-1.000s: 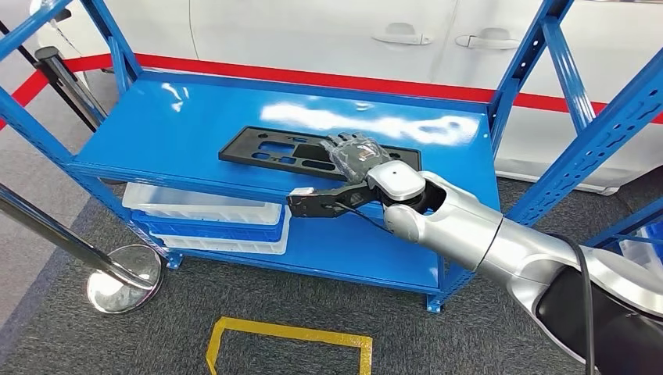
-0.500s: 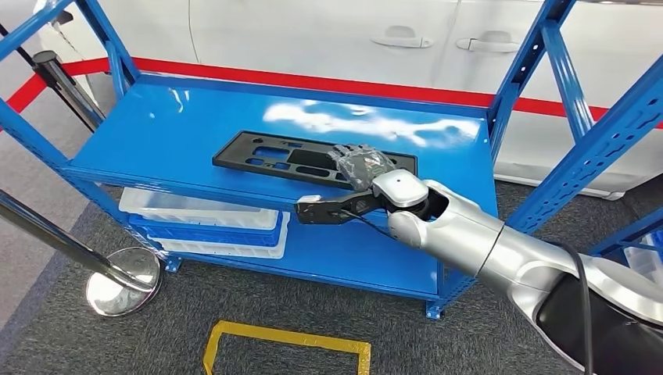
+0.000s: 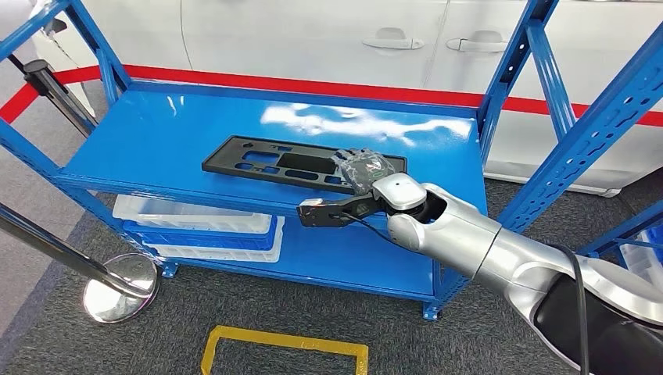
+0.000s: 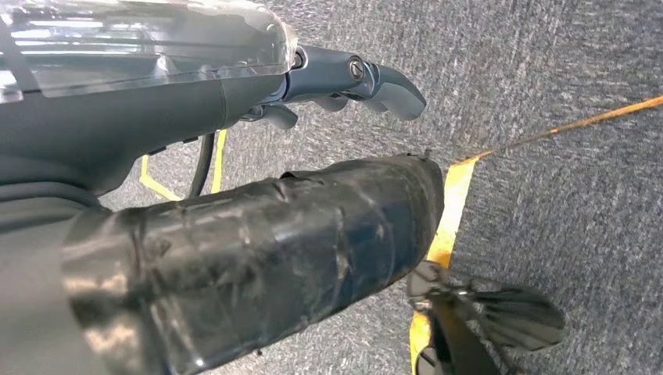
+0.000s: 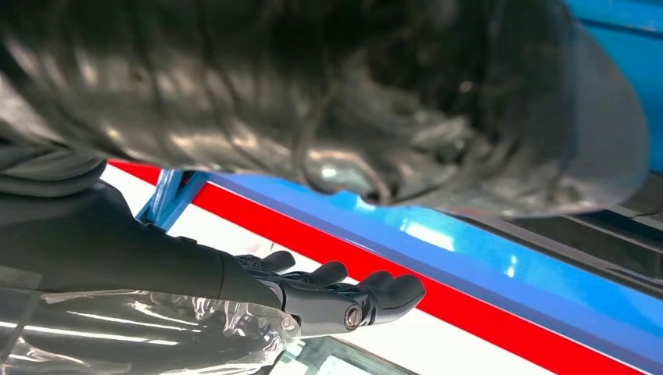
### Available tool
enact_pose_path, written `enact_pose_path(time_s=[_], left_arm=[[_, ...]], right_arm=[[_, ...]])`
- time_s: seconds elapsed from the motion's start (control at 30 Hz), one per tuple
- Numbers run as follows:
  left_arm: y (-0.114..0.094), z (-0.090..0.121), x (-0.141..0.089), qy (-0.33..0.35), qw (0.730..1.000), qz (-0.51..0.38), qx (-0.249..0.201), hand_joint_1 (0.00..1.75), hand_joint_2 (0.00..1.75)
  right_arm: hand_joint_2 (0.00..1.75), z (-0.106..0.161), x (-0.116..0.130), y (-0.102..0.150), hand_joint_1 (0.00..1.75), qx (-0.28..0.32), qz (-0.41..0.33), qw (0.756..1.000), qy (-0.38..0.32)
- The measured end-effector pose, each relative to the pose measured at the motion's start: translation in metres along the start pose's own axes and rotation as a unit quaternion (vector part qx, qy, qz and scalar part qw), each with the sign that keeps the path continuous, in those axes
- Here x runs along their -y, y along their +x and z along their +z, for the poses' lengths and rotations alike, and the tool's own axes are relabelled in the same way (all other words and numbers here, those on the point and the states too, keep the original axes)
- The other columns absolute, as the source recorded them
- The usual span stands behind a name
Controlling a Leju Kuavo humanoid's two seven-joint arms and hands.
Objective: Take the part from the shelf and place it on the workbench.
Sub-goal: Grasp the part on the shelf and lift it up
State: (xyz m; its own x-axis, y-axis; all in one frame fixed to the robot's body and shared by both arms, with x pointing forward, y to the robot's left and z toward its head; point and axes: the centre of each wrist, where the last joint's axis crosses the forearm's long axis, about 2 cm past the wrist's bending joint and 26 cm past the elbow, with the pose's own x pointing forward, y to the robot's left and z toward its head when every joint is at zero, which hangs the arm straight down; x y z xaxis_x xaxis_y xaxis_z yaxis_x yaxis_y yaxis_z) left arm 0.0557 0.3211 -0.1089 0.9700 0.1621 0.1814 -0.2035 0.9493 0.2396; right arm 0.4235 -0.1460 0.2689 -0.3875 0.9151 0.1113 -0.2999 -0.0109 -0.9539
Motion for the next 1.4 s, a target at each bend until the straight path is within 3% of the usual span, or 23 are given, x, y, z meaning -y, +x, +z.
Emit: enact_pose_path(time_s=[0.33, 0.47, 0.6, 0.77, 1.4], left_arm=[[0.000, 0.000, 0.000, 0.000, 1.000, 0.000, 0.000, 0.00, 0.00], [0.001, 0.000, -0.001, 0.002, 1.000, 0.000, 0.001, 0.00, 0.00], [0.002, 0.000, -0.001, 0.003, 1.000, 0.002, 0.003, 0.00, 0.00], [0.000, 0.010, 0.035, 0.007, 1.000, 0.013, 0.012, 0.00, 0.00], [0.001, 0.012, 0.044, -0.005, 1.000, 0.013, 0.009, 0.00, 0.00]], right_arm=[[0.00, 0.000, 0.000, 0.000, 0.00, 0.000, 0.000, 1.000, 0.000], [1.75, 0.000, 0.000, 0.000, 0.00, -0.001, 0.000, 1.000, -0.001], [1.75, 0.000, -0.004, -0.002, 0.00, -0.002, -0.002, 1.000, 0.005], [1.75, -0.007, -0.022, 0.012, 0.00, 0.012, -0.006, 1.000, 0.018], [1.75, -0.013, -0.037, 0.015, 0.00, 0.010, 0.002, 0.999, 0.035]])
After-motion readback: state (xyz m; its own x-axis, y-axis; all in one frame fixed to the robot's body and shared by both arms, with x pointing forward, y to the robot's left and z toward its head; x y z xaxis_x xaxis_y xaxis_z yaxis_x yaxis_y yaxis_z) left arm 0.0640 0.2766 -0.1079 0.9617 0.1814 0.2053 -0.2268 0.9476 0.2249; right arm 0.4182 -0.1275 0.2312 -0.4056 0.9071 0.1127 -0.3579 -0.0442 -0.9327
